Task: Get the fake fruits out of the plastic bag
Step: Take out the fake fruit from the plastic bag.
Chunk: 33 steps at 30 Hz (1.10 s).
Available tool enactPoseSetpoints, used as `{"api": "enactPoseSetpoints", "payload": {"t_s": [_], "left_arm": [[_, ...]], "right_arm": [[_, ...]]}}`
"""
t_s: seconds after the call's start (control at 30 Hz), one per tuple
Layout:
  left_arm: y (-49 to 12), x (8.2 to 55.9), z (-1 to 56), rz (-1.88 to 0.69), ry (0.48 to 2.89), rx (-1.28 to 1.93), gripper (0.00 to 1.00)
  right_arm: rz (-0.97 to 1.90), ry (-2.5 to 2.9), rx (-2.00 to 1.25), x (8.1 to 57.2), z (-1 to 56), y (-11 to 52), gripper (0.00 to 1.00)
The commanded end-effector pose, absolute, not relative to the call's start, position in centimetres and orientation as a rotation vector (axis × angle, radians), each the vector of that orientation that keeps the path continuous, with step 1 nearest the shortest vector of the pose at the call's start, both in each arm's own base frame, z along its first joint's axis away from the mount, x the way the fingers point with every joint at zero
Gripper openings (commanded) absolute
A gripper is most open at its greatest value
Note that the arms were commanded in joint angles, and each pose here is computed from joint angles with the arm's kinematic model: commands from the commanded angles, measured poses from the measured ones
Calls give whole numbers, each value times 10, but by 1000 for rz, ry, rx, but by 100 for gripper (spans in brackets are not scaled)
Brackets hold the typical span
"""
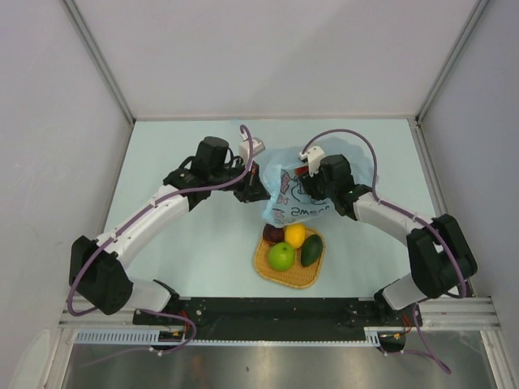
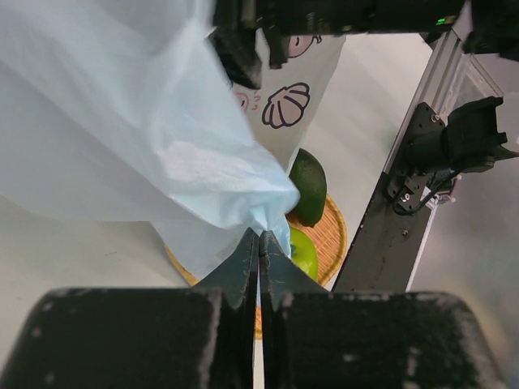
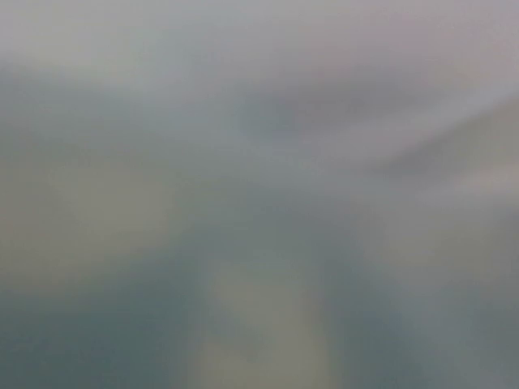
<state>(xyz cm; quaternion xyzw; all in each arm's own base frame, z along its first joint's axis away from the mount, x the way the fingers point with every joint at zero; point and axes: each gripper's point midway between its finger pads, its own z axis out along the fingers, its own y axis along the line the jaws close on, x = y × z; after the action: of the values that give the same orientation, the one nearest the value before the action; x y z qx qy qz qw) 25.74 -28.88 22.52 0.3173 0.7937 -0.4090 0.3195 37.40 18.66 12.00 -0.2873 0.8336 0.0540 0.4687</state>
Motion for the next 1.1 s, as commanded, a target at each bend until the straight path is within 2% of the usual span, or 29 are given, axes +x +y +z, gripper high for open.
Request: {"api": "enactPoseSetpoints", "payload": {"t_s": [0.0, 0.3, 0.67, 0.77, 0.83, 0.9, 0.93, 0.97, 1.0, 1.07], "left_arm": [[-290, 257, 244, -1063, 1988, 868, 0], [-289, 261, 243, -1040, 1984, 874, 0], [-292, 269, 244, -1018, 1981, 878, 0], [-292, 270, 244, -1014, 1978, 878, 0], [-291, 271, 245, -1009, 1973, 875, 0], [-291, 270, 245, -1010, 1970, 877, 0], [-290, 270, 246, -1009, 1968, 876, 0], [-291, 270, 245, -1006, 1967, 875, 0], [-290, 270, 246, -1006, 1962, 875, 0], [-290, 269, 245, -1008, 1961, 873, 0]], "right_arm": [[150, 2000, -674, 402, 120, 198, 59], [82, 1994, -659, 440, 100, 196, 59], [34, 2030, -675, 472, 78, 202, 65], [49, 2052, -685, 468, 75, 204, 57], [57, 2069, -688, 465, 72, 204, 56], [69, 2107, -659, 460, 69, 201, 60], [79, 2128, -635, 459, 68, 196, 64], [88, 2159, -628, 454, 64, 193, 73], [92, 2171, -609, 453, 64, 191, 77], [84, 2186, -600, 452, 62, 187, 79]]}}
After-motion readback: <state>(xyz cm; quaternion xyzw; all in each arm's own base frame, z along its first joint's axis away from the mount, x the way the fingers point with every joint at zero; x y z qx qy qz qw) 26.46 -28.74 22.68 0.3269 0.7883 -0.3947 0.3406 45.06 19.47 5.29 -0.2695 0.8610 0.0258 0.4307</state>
